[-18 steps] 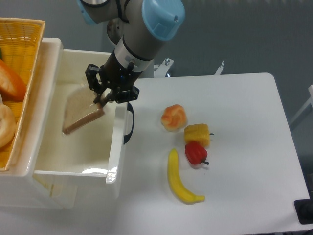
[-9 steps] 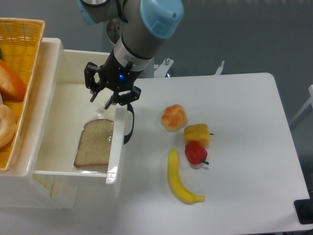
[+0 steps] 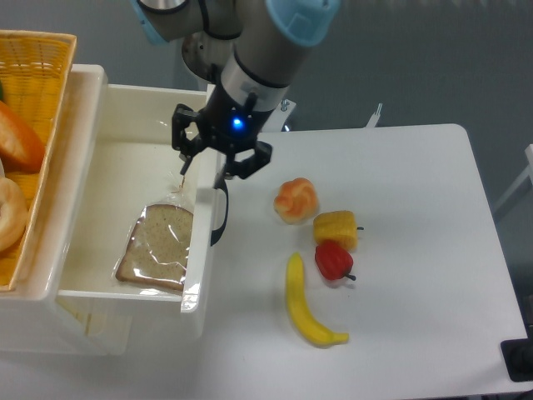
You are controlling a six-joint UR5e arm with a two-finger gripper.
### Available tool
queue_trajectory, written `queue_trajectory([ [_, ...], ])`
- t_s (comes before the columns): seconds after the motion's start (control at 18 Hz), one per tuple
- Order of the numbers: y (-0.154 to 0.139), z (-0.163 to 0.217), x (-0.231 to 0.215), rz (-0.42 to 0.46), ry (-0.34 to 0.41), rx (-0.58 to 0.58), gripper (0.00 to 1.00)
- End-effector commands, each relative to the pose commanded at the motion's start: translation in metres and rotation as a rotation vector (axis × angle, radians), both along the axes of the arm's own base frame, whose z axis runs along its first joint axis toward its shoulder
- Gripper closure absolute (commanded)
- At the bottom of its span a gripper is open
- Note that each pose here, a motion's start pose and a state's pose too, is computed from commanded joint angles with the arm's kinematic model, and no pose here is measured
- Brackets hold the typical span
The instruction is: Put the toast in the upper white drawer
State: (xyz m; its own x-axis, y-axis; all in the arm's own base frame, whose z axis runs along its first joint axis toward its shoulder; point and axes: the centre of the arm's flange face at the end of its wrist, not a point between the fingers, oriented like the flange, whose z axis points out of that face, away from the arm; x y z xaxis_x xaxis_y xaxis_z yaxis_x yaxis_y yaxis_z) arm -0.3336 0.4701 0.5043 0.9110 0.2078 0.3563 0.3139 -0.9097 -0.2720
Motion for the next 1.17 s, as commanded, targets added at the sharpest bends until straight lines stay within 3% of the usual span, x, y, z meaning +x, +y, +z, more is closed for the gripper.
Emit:
queue_trajectory([
  [0.11, -0.006, -0.001, -0.008, 0.018, -0.002, -0.003, 0.02],
  [0.17, -0.006, -0.002, -0.009, 0.020, -0.002, -0.006, 0.00],
  [0.33, -0.014, -0.004, -0.024, 0.040, 0.009, -0.003, 0.00],
  [0.44, -0.018, -0.007, -0.033, 0.037, 0.077, -0.034, 0.00],
  [0.56, -0.018, -0.002, -0.042, 0.002, 0.171, -0.021, 0.00],
  [0.67, -0.018, -0.004, -0.047, -0.026, 0.207, -0.023, 0.00],
  [0.94, -0.039, -0.026, -0.058, -0.234, 0.362, -0.209, 0.00],
  [1.17, -0.046, -0.032, -0.063, -0.258, 0.375, -0.246, 0.00],
])
